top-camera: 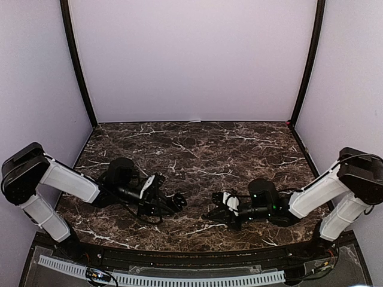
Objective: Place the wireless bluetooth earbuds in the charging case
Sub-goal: Pick up the left earbud from the center of the board.
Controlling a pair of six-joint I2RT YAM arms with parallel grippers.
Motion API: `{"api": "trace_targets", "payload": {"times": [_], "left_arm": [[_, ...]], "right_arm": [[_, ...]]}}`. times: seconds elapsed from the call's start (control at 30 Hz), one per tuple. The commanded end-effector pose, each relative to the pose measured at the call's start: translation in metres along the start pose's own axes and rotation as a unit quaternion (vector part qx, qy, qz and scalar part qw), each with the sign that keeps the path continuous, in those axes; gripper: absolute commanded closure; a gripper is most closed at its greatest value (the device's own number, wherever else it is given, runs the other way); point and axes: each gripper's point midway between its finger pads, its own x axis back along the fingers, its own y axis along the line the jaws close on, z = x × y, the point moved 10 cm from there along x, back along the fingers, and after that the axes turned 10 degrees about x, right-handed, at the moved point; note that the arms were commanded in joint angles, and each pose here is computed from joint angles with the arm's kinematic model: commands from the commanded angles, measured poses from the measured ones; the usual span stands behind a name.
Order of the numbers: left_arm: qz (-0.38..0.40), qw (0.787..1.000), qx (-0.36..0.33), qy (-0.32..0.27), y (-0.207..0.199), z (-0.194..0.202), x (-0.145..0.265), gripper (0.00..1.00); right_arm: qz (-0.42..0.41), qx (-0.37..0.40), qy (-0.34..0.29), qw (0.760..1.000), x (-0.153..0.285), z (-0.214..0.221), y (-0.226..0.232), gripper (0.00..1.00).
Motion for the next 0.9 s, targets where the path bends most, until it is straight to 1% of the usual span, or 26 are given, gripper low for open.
{"api": "trace_targets", "payload": {"times": [0.0, 0.13, 0.3, 0.5, 0.7, 0.8, 0.87], "left_arm": [[0.043, 0.998, 0.006, 0.045, 0.001, 0.006, -0.017, 1.00], [0.072, 0.996, 0.017, 0.058, 0.002, 0.007, -0.026, 1.00], [0.099, 0.993, 0.015, 0.068, 0.001, 0.005, -0.034, 1.00], [0.115, 0.990, 0.014, 0.074, 0.000, 0.004, -0.039, 1.00], [0.122, 0.990, 0.013, 0.075, 0.000, 0.004, -0.042, 1.00], [0.123, 0.989, 0.013, 0.075, 0.000, 0.004, -0.043, 1.00], [0.105, 0.991, 0.013, 0.080, 0.003, 0.004, -0.044, 1.00]], "right_arm": [[-0.010, 0.053, 0.015, 0.998, 0.007, -0.029, 0.006, 0.90], [-0.025, 0.106, 0.000, 0.994, 0.020, -0.059, 0.013, 0.90], [-0.054, 0.139, -0.004, 0.989, 0.023, -0.081, 0.016, 0.91], [-0.080, 0.161, 0.002, 0.984, 0.019, -0.090, 0.020, 0.91], [-0.099, 0.165, 0.021, 0.981, 0.009, -0.091, 0.022, 0.91], [-0.097, 0.166, 0.022, 0.981, 0.008, -0.092, 0.022, 0.92], [-0.080, 0.159, 0.030, 0.984, 0.007, -0.090, 0.019, 0.91]]}}
